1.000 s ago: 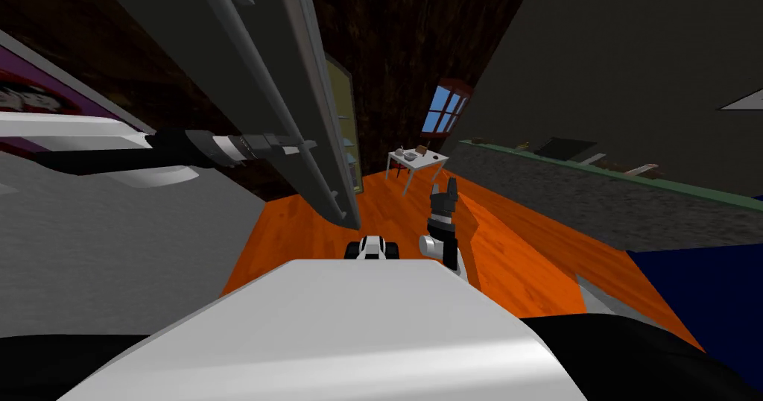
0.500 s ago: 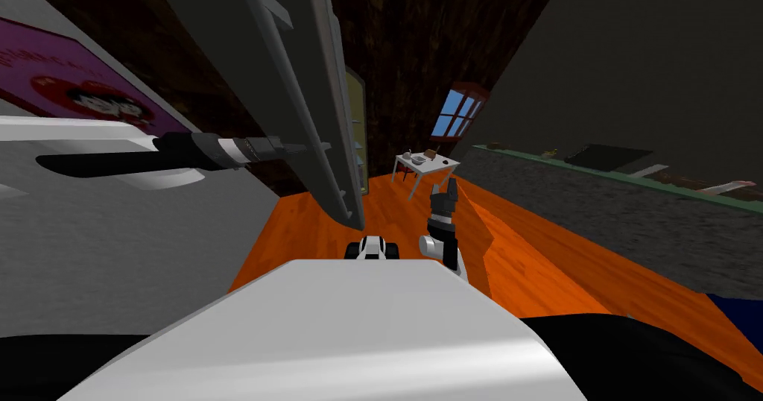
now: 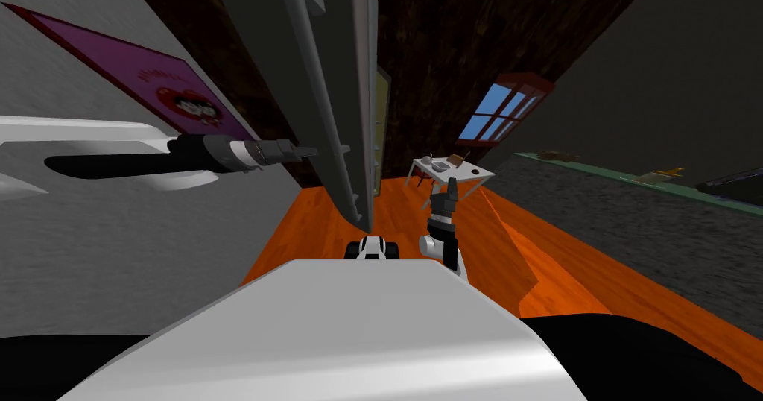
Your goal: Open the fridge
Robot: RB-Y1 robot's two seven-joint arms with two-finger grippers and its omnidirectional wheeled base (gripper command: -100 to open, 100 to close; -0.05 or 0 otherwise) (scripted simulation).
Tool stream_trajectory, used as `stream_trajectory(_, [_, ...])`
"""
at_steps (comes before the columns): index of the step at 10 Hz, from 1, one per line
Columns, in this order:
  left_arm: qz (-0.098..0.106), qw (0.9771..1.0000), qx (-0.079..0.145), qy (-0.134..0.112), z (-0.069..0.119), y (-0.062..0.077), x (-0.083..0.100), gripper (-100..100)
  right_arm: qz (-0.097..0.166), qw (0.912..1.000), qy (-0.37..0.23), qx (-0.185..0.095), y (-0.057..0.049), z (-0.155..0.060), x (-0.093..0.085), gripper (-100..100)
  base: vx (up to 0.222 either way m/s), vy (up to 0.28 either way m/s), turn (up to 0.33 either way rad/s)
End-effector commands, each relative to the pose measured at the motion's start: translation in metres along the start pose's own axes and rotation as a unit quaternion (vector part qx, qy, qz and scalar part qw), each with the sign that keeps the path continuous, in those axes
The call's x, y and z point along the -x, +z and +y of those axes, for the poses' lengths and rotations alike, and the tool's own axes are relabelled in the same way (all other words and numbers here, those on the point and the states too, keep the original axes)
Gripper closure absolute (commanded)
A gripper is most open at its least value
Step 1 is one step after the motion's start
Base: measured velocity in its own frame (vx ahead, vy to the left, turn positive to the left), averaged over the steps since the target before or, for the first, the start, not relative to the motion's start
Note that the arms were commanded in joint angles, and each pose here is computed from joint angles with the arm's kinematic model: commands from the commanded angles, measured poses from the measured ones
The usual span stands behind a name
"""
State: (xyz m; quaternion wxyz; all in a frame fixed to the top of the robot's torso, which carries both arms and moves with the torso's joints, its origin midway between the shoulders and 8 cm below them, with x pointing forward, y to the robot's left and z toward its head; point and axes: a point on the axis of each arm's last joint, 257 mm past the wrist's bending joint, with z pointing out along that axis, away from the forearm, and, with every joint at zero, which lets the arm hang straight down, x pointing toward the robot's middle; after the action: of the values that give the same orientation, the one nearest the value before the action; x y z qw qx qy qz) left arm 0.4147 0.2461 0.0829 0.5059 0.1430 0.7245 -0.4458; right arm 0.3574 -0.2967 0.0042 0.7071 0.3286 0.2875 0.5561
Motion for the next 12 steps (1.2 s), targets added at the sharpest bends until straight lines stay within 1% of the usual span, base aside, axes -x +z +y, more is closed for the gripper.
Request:
stream_trajectory(1, [0.019, 0.9993, -0.032, 0.003, -0.028, 0.009, -0.016, 100, 0.0, 1.0, 0.0, 0.0, 0.0, 0.0, 0.0, 0, 0.098, -0.003, 0.215])
stream_trajectory(3, [0.038, 0.997, -0.066, 0.008, -0.057, 0.017, -0.032, 100, 0.0, 1.0, 0.0, 0.0, 0.0, 0.0, 0.0, 0, 0.159, -0.035, 0.424])
stream_trajectory(4, [0.04, 0.9968, -0.069, 0.007, -0.06, 0.017, -0.034, 100, 0.0, 1.0, 0.0, 0.0, 0.0, 0.0, 0.0, 0, 0.133, -0.03, 0.168])
stream_trajectory(5, [0.037, 0.9972, -0.065, 0.007, -0.054, 0.016, -0.032, 100, 0.0, 1.0, 0.0, 0.0, 0.0, 0.0, 0.0, 0, 0.048, -0.01, 0.014])
stream_trajectory(6, [0.032, 0.9979, -0.056, 0.009, -0.049, 0.017, -0.025, -100, 0.0, 1.0, 0.0, 0.0, 0.0, 0.0, 0.0, 0, 0.038, -0.117, 0.011])
stream_trajectory(10, [0.021, 0.9991, -0.035, 0.013, -0.039, 0.017, -0.011, -100, 0.0, 1.0, 0.0, 0.0, 0.0, 0.0, 0.0, 0, 0.019, -0.165, 0.025])
stream_trajectory(11, [0.024, 0.9989, -0.039, 0.012, -0.041, 0.018, -0.014, -100, 0.0, 1.0, 0.0, 0.0, 0.0, 0.0, 0.0, 0, 0.009, -0.069, 0.008])
stream_trajectory(12, [0.026, 0.9989, -0.037, 0.015, -0.043, 0.021, -0.01, -100, 0.0, 1.0, 0.0, 0.0, 0.0, 0.0, 0.0, 0, 0.055, -0.095, -0.006])
